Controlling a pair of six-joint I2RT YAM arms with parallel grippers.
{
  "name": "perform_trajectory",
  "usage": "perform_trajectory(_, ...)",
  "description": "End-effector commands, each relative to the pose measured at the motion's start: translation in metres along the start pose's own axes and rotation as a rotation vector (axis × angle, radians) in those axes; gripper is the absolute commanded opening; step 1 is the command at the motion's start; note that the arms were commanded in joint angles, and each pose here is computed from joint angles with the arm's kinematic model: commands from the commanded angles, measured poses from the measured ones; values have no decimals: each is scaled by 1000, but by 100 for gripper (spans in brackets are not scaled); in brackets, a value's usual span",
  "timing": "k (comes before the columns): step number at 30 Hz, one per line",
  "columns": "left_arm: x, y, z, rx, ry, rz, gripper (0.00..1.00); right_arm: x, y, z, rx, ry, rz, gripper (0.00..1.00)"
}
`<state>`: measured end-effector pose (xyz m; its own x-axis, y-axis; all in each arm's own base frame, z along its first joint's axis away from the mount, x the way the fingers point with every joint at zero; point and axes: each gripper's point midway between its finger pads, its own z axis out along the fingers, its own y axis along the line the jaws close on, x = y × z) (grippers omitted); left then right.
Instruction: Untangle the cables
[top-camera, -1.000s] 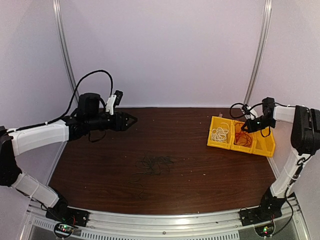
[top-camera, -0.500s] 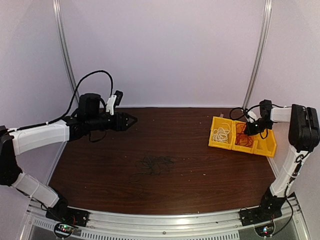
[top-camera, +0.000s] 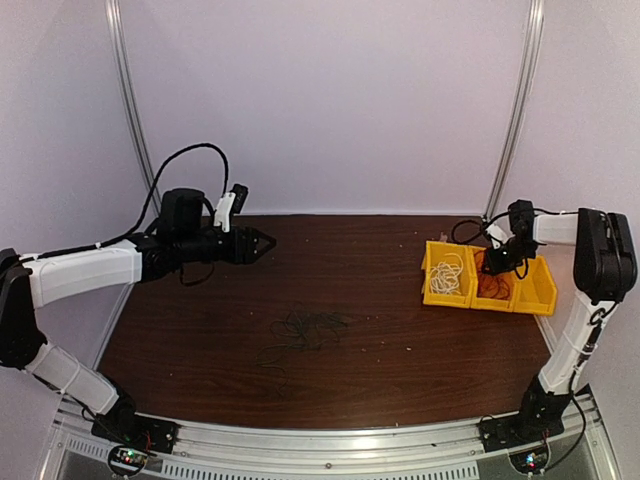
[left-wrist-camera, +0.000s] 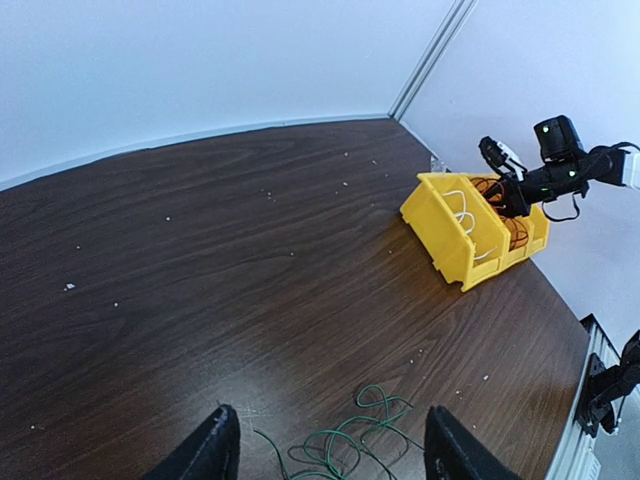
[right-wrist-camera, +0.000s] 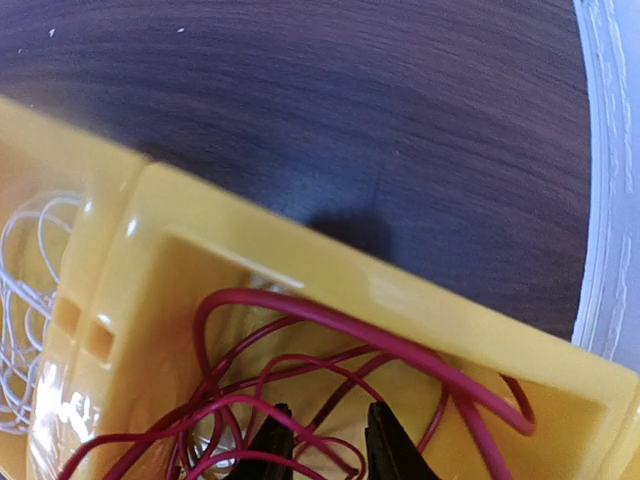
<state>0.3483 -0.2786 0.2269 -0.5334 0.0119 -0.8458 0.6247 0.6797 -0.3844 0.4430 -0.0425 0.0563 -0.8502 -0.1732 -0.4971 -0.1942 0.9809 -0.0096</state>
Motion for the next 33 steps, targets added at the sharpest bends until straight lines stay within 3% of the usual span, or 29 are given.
perform_trajectory(1, -5, -4, -4, 8, -33, 15, 65, -15, -10, -51, 72, -23, 5, 34)
perform_trajectory(7, -3, -3, -2, 6, -26, 26, 65, -16, -9, -95, 102, -13, -15, 44)
perform_trajectory(15, 5, -1, -2, 7, -15, 17, 65, -10, -17, -128, 196, -31, -28, 46)
perform_trajectory(19, 6, -3, -7, 10, -25, 14, 65, 3, -54, -124, 310, -10, 13, 34)
perform_trajectory(25, 10, -2, -10, 7, -22, 12, 64, 37, -90, -90, 386, 118, 13, 17)
perform_trajectory(33, 14, 0, -11, -5, -17, 11, 64, 61, -57, -57, 230, 188, -4, 14)
